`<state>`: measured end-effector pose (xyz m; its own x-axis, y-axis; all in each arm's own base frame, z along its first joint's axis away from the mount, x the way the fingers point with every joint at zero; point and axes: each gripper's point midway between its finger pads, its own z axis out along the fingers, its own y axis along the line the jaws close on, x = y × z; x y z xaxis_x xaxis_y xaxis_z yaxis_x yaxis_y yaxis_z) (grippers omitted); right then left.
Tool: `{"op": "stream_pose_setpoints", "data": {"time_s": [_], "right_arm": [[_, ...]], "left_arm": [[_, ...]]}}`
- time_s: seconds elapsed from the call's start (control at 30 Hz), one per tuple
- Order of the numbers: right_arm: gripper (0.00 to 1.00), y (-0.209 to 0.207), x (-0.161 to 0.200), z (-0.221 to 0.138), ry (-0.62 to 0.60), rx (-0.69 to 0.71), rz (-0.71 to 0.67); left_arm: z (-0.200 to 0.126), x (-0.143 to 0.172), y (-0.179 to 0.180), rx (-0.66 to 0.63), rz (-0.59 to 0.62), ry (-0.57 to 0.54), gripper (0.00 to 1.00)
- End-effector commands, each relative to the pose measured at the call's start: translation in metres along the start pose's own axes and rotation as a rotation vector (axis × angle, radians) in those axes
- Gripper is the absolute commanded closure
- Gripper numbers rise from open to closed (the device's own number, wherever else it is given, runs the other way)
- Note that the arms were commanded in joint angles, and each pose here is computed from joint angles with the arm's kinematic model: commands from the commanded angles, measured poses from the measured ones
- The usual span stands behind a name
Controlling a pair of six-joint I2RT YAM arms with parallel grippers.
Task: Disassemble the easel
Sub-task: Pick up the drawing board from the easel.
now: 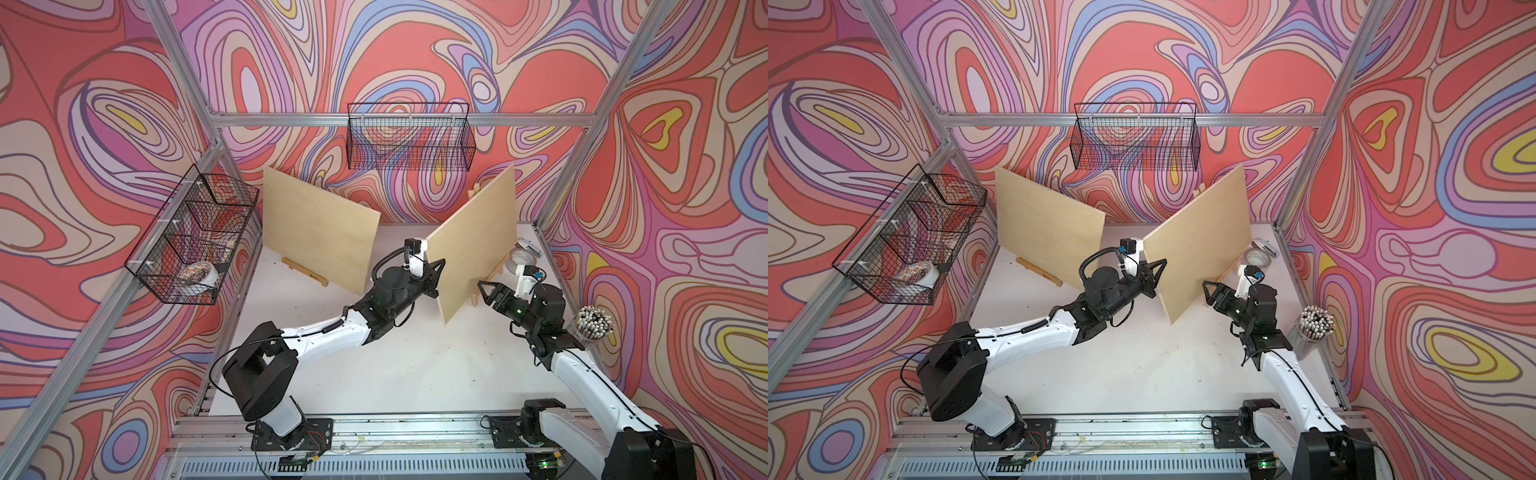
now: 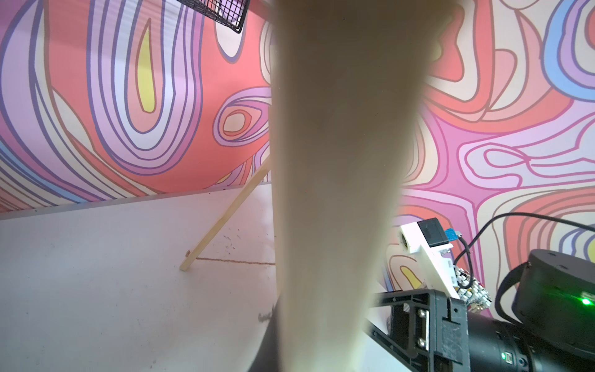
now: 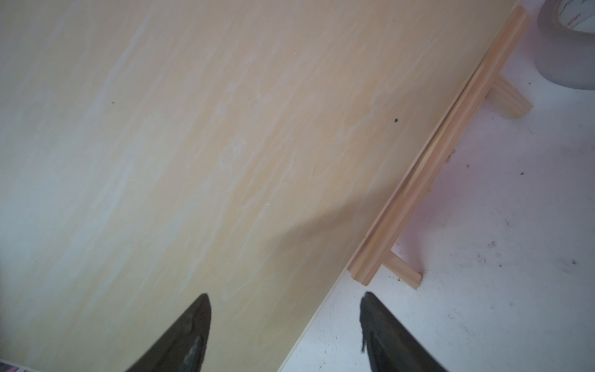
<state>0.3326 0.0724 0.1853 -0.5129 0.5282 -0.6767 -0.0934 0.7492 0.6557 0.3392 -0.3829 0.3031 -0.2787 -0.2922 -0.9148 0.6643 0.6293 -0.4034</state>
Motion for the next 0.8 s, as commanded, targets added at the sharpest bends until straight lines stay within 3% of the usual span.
{"op": "stream_pose_setpoints", "data": {"time_s": [0.0, 0.77], "right_arm": [[0.26, 0.001, 0.001, 0.001, -0.001, -0.014, -0.01], [0.24, -0.003, 0.005, 0.008, 0.024, -0.016, -0.011]], "left_arm": [[-0.022, -0.1, -0.057, 0.176, 0.021, -0.26, 1.0], [-0.03, -0.198, -0.106, 0.261, 0.07, -0.414, 1.0]]}}
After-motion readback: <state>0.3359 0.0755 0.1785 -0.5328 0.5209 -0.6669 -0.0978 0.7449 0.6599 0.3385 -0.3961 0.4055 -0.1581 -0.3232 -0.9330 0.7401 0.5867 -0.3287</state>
